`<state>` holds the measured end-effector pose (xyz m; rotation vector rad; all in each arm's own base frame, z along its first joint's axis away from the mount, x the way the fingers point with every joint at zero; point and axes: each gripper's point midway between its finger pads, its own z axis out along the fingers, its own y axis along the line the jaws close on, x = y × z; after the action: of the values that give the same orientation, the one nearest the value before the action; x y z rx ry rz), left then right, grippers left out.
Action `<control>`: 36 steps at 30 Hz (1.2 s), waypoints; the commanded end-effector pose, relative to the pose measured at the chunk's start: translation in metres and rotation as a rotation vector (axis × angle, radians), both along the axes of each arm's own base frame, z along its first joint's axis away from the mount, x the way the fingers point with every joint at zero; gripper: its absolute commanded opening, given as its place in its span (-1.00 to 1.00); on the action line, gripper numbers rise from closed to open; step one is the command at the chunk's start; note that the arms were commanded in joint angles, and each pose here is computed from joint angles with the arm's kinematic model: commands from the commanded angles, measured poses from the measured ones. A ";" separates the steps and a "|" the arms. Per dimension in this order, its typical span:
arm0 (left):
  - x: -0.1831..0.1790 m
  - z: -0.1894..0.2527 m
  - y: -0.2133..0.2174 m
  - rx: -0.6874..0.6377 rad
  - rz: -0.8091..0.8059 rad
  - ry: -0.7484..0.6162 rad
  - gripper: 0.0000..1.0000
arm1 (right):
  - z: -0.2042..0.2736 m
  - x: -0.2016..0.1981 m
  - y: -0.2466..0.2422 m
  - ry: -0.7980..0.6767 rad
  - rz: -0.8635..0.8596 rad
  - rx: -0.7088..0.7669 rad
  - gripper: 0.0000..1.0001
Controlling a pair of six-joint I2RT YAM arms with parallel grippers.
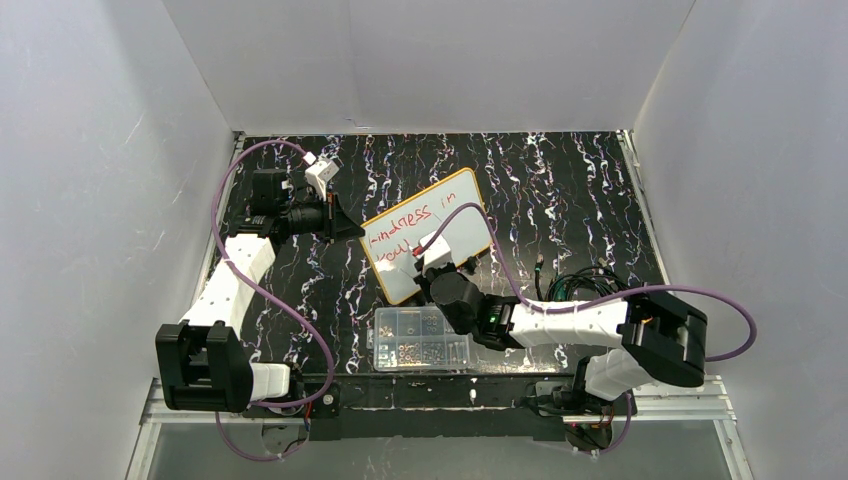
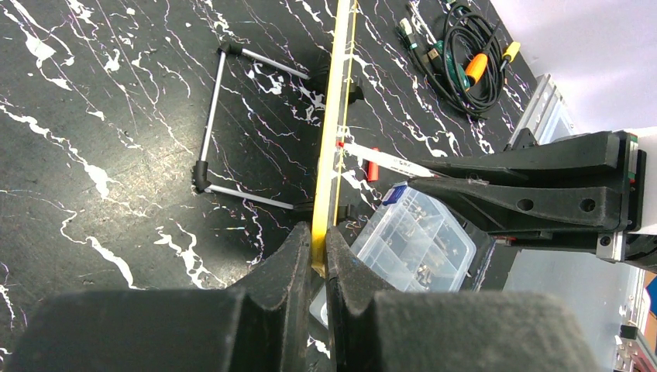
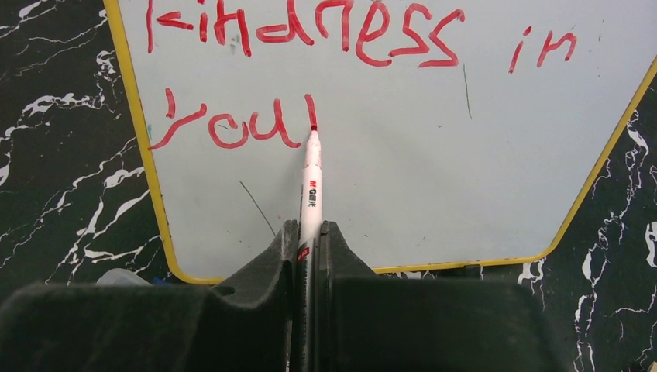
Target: Write a sentence on the whiteboard
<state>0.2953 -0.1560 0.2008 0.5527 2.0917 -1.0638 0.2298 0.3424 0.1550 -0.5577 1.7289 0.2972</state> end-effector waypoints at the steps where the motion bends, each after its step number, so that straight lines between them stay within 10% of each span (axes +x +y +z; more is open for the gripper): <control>1: -0.011 0.017 -0.007 -0.042 -0.045 -0.037 -1.00 | -0.003 -0.004 -0.003 0.030 0.012 0.012 -0.97; 36: -0.011 0.016 -0.007 -0.041 -0.045 -0.035 -1.00 | 0.027 0.012 0.001 -0.093 -0.065 0.056 -0.97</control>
<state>0.2950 -0.1573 0.2026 0.5583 2.0820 -1.0743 0.2340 0.3398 0.1596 -0.5456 1.6821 0.2617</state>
